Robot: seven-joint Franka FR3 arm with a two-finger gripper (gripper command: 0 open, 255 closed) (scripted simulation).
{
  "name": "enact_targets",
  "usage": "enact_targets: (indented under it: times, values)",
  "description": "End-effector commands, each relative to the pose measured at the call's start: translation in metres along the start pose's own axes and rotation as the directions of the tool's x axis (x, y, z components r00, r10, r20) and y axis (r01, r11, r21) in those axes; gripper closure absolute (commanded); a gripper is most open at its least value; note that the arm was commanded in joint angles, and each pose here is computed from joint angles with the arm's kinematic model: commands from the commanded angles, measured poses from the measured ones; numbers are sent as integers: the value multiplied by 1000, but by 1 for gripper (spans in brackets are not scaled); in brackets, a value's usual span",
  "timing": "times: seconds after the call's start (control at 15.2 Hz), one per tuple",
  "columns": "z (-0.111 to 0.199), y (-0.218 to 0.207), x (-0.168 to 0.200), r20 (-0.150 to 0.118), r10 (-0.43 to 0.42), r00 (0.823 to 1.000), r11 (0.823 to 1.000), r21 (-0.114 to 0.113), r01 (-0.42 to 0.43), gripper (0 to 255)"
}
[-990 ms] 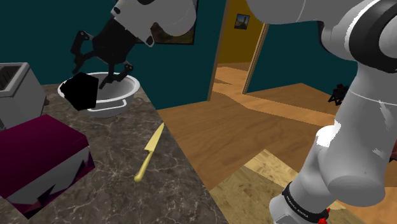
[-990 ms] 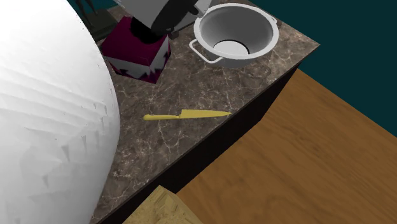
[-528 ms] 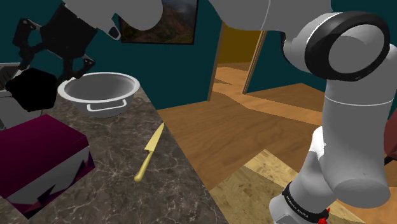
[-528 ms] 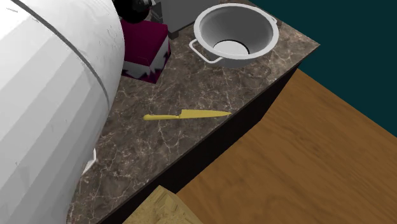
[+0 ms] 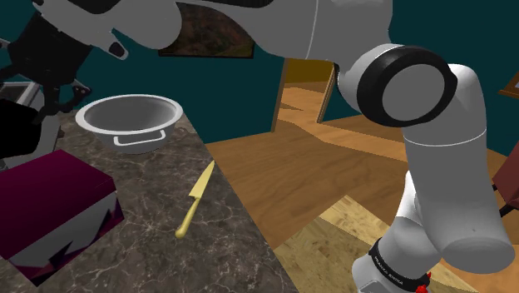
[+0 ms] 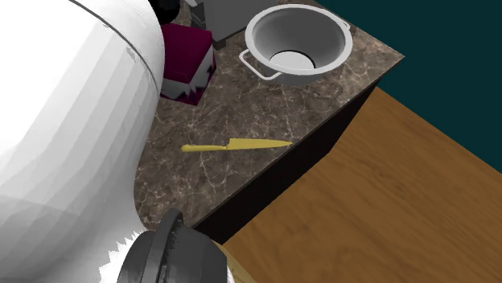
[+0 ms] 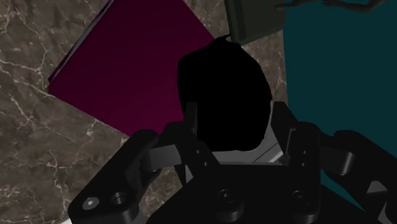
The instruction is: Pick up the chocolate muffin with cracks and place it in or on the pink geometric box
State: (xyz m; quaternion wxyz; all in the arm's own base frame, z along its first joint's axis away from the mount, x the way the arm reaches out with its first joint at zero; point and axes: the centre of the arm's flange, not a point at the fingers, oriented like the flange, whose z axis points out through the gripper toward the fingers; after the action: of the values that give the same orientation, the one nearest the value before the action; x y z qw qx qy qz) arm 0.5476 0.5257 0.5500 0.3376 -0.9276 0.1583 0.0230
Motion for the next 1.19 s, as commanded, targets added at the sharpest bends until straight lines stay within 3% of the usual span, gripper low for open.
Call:
enact_targets:
  times: [0.0, 0.86, 1.12]
  values:
    - [7, 6, 2, -1, 0, 1000, 1000, 1, 0, 255]
    - [59, 48, 12, -1, 0, 1000, 1000, 1, 0, 255]
    - [59, 48, 12, -1, 0, 1000, 1000, 1, 0, 255]
